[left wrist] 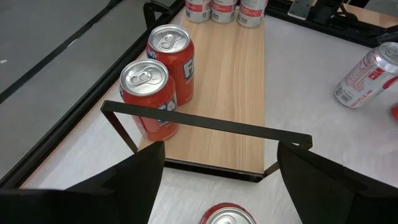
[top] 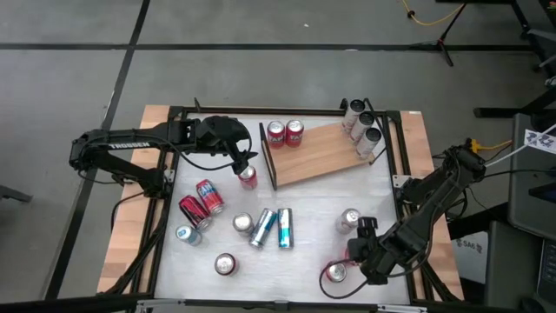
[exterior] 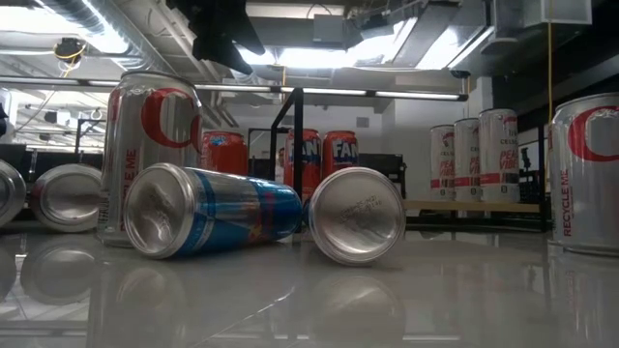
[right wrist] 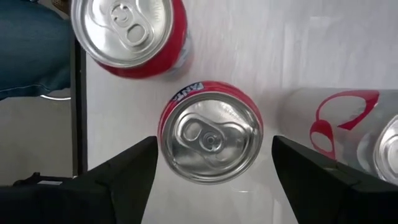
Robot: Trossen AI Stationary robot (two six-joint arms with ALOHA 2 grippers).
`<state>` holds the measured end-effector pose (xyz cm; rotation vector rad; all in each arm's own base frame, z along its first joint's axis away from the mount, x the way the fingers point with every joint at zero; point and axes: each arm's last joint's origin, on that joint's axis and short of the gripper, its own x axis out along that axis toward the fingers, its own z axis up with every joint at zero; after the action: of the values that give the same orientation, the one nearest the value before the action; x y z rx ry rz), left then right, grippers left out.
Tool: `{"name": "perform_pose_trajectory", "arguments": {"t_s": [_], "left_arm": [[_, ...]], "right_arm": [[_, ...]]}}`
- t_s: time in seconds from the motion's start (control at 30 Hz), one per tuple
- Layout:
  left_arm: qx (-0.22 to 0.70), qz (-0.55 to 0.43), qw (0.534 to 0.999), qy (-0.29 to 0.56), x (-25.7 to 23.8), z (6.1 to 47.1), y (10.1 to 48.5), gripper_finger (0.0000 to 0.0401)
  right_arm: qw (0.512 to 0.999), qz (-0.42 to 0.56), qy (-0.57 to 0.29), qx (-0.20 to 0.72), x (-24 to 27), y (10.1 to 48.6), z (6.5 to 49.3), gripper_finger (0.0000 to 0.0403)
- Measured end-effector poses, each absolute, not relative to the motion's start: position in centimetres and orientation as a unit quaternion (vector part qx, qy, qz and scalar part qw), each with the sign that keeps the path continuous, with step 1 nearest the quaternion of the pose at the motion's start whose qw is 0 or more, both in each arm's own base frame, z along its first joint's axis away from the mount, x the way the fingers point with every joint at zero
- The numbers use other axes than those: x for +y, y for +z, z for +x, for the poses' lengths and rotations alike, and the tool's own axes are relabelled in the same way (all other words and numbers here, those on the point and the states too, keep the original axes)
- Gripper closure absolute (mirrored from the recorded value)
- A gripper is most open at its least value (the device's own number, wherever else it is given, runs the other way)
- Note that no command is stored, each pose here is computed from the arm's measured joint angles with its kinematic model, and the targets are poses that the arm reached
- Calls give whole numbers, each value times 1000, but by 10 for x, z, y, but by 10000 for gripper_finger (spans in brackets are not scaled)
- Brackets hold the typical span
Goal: Place canned beverage on shelf
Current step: Put the bottom right orange soda can on the shelf
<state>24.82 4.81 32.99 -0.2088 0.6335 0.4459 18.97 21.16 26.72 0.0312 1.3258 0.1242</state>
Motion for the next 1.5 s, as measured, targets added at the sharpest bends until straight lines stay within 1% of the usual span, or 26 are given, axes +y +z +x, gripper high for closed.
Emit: {"name": "perform_pose_trajectory", "arguments": {"t_s": [0.43,0.63,0.77,1.03,1.5], "left_arm": [[308,-102,921,217,48,248,330,99],[308,-101,921,217,48,248,330,99],[308,-102,921,217,48,248,330,99],[309,-102,921,215,48,248,330,99],[309,-102,921,215,48,248,330,99]], "right_arm": [[796,10,52,602,213,267,191,97],[791,15,60,609,213,250,191,97],[796,14,55,602,212,244,190,97],[803,-11,67,592,212,243,192,97],[805,-1,71,589,213,243,193,97]]}}
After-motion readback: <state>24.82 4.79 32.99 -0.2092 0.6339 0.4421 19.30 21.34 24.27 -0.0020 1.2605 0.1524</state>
